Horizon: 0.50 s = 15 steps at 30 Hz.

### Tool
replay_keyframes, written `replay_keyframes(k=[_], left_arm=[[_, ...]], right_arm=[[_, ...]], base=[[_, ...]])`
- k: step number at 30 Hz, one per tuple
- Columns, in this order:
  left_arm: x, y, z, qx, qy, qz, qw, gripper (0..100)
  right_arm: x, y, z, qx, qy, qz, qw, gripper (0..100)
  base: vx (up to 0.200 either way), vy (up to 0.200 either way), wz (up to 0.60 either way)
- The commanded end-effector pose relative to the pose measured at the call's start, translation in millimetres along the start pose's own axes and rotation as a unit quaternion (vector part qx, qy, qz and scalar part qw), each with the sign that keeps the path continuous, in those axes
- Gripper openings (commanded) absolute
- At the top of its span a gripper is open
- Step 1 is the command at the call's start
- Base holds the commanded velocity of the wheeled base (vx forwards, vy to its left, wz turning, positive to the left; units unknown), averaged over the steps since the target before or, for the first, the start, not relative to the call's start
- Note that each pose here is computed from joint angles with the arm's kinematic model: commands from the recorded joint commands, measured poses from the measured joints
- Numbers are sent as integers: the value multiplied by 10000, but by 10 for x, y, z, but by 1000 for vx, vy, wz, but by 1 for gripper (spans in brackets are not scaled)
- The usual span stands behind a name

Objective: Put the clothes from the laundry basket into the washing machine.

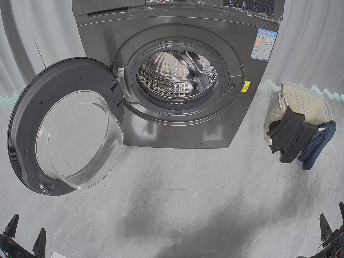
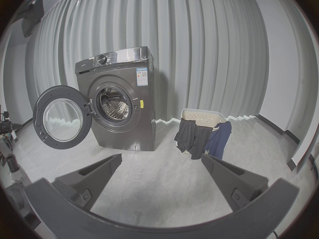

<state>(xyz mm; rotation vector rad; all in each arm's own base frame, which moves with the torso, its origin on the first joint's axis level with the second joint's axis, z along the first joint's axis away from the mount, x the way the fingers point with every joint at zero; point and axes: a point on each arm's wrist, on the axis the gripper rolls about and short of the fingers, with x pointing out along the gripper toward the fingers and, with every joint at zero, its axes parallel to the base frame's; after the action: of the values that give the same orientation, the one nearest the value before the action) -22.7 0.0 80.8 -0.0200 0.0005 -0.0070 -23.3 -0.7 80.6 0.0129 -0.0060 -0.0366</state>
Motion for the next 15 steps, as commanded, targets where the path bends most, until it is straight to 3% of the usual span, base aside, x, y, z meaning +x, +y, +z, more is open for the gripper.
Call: replay_keyframes(k=[1,12,15], left_arm=[[2,1,-52,8,13,5,10000,100],[2,1,-52,0,13,-3,10000,100],[2,1,-52,0,13,-3,10000,100]], right_arm=[[3,0,-47,4,21,-9,10000,100],[3,0,-47,-11,21,37,10000,100],[3,0,-47,-11,21,37,10000,100]], base=[[200,0,0],[200,0,0],[0,0,0]])
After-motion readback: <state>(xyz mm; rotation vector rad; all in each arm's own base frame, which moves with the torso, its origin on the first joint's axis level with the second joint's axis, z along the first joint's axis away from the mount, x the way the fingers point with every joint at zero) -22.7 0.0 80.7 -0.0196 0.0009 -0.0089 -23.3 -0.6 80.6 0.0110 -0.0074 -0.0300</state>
